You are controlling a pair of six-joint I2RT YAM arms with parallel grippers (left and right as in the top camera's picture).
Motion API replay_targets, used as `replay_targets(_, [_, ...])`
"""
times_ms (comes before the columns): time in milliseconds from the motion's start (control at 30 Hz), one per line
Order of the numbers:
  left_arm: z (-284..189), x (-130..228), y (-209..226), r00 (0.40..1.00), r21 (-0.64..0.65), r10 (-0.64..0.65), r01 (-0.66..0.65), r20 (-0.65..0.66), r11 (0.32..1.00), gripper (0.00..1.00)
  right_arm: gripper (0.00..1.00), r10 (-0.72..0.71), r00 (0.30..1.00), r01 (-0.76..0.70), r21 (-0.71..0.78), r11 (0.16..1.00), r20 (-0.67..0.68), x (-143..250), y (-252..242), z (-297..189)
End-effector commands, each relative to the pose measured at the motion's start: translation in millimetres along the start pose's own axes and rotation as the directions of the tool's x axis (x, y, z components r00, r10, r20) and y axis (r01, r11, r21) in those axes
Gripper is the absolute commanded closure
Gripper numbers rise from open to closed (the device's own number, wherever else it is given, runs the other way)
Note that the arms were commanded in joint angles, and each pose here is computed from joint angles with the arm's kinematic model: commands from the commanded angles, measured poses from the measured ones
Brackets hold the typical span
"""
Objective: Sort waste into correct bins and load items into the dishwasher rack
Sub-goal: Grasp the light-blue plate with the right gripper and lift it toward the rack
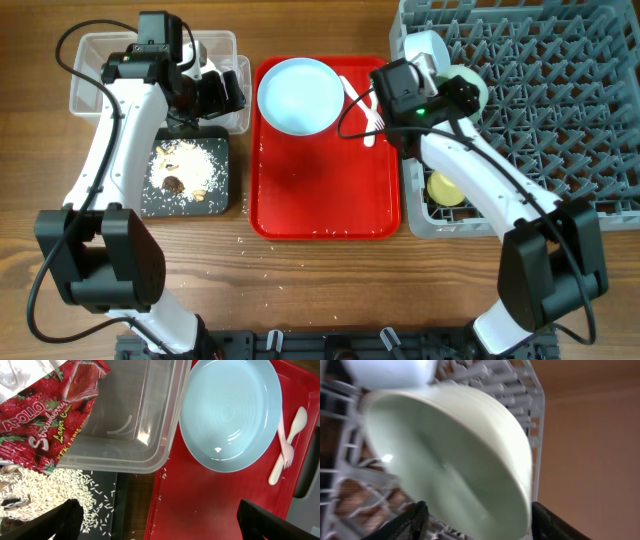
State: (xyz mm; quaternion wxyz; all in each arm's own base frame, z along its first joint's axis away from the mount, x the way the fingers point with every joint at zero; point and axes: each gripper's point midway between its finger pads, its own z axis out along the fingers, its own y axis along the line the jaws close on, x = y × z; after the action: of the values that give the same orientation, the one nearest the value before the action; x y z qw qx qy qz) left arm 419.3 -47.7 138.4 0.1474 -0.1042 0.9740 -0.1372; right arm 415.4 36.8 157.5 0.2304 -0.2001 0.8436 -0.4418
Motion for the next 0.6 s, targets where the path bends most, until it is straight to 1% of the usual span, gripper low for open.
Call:
replay_targets(0, [-10.0,-6.1,-4.7,0.999,0.008,0.011,-0.011,0.033,1.000,0.00,0.31,-0.022,0.998,0.025,-0.058,0.998,0.061,-12.3,20.1,-18.1])
replay_targets(100, [-10.0,-6.2,-4.6,0.999,0.007,0.011,-0.011,0.033,1.000,0.00,0.31,-0.001,0.993,0.017,-0.135,0.991,0.122,-21.4,29.1,-35.1])
replay_targets(167, [-10.0,-6.2,-4.6,0.999,0.007,0.011,-0.011,0.033,1.000,0.00,0.32,0.055,0.989,-0.033,-0.160,0.987,0.135,-23.5,25.7,-40.8])
replay_targets(233, [-10.0,-6.1,-4.7,0.999,0.008,0.011,-0.011,0.033,1.000,0.00,0.32,0.131,0.980,-0.100,-0.196,0.976,0.152,-26.2,19.0,-49.1])
replay_targets(333, [-10.0,-6.1,-4.7,0.999,0.008,0.011,-0.011,0.033,1.000,0.00,0.33,0.281,0.937,-0.208,-0.314,0.927,0.208,-41.4,8.7,-70.8])
replay_targets(367, [-10.0,-6.1,-4.7,0.999,0.008,0.011,-0.011,0.033,1.000,0.00,0.33,0.365,0.901,-0.257,-0.392,0.884,0.233,-51.9,6.6,-82.9])
replay_targets(433, [-10.0,-6.2,-4.6,0.999,0.007,0.011,-0.011,0.033,1.000,0.00,0.33,0.500,0.830,-0.307,-0.547,0.779,0.246,-70.7,8.9,-106.0])
replay_targets(467, [-10.0,-6.1,-4.6,0.999,0.007,0.011,-0.011,0.033,1.000,0.00,0.32,0.575,0.788,-0.329,-0.637,0.697,0.221,-79.9,13.0,-119.5])
replay_targets(500, [-10.0,-6.1,-4.7,0.999,0.008,0.011,-0.011,0.033,1.000,0.00,0.18,0.638,0.750,-0.324,-0.744,0.585,0.175,-91.0,23.3,-136.5])
replay_targets(533, [-10.0,-6.1,-4.7,0.999,0.008,0.011,-0.011,0.033,1.000,0.00,0.00,0.656,0.743,-0.288,-0.819,0.497,0.137,-97.2,35.2,-150.9])
replay_targets(567, [-10.0,-6.2,-4.6,0.999,0.007,0.011,-0.011,0.033,1.000,0.00,0.00,0.664,0.741,-0.261,-0.871,0.417,0.096,-101.1,45.8,-162.6])
